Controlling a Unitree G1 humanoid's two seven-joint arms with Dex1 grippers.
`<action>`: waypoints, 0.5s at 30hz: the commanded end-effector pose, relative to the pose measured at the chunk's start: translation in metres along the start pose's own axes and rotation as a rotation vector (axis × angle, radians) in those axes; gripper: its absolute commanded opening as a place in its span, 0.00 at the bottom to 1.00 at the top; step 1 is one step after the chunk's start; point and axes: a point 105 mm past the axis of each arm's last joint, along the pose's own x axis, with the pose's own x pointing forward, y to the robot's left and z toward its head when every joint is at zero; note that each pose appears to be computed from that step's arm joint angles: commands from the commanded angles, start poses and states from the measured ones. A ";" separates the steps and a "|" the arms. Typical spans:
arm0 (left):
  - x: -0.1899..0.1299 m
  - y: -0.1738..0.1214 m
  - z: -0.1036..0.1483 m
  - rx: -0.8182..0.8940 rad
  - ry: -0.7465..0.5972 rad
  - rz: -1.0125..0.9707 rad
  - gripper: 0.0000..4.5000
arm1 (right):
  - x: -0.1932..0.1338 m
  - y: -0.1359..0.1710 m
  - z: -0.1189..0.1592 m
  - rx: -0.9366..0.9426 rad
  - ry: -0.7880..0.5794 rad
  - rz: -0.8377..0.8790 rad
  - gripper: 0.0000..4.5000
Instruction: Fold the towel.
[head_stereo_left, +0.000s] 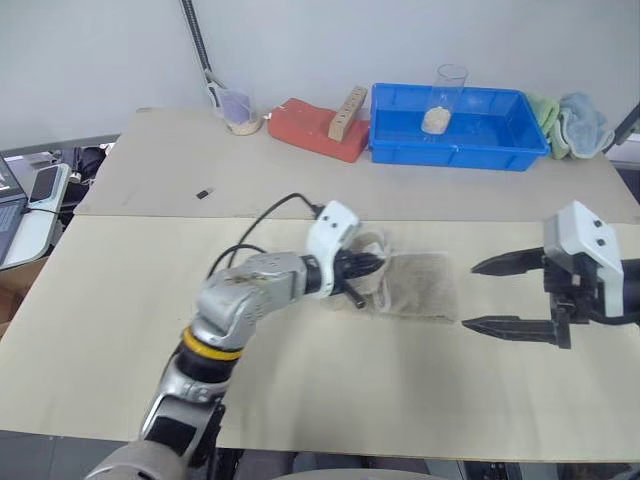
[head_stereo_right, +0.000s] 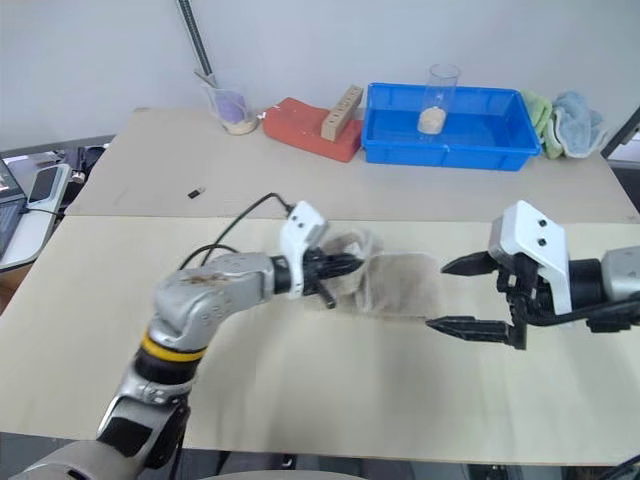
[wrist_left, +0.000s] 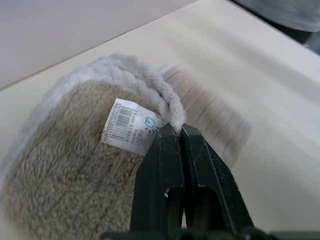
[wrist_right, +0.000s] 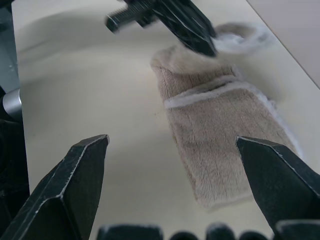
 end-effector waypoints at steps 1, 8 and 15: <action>0.024 -0.023 0.013 0.061 -0.050 -0.085 0.01 | -0.013 0.004 0.005 -0.019 -0.001 -0.059 1.00; 0.059 -0.045 -0.008 0.179 0.002 -0.142 0.01 | -0.018 0.010 0.000 0.012 0.008 -0.095 1.00; 0.053 -0.058 0.002 0.185 -0.033 -0.255 0.43 | -0.018 0.004 -0.002 0.029 -0.016 -0.150 1.00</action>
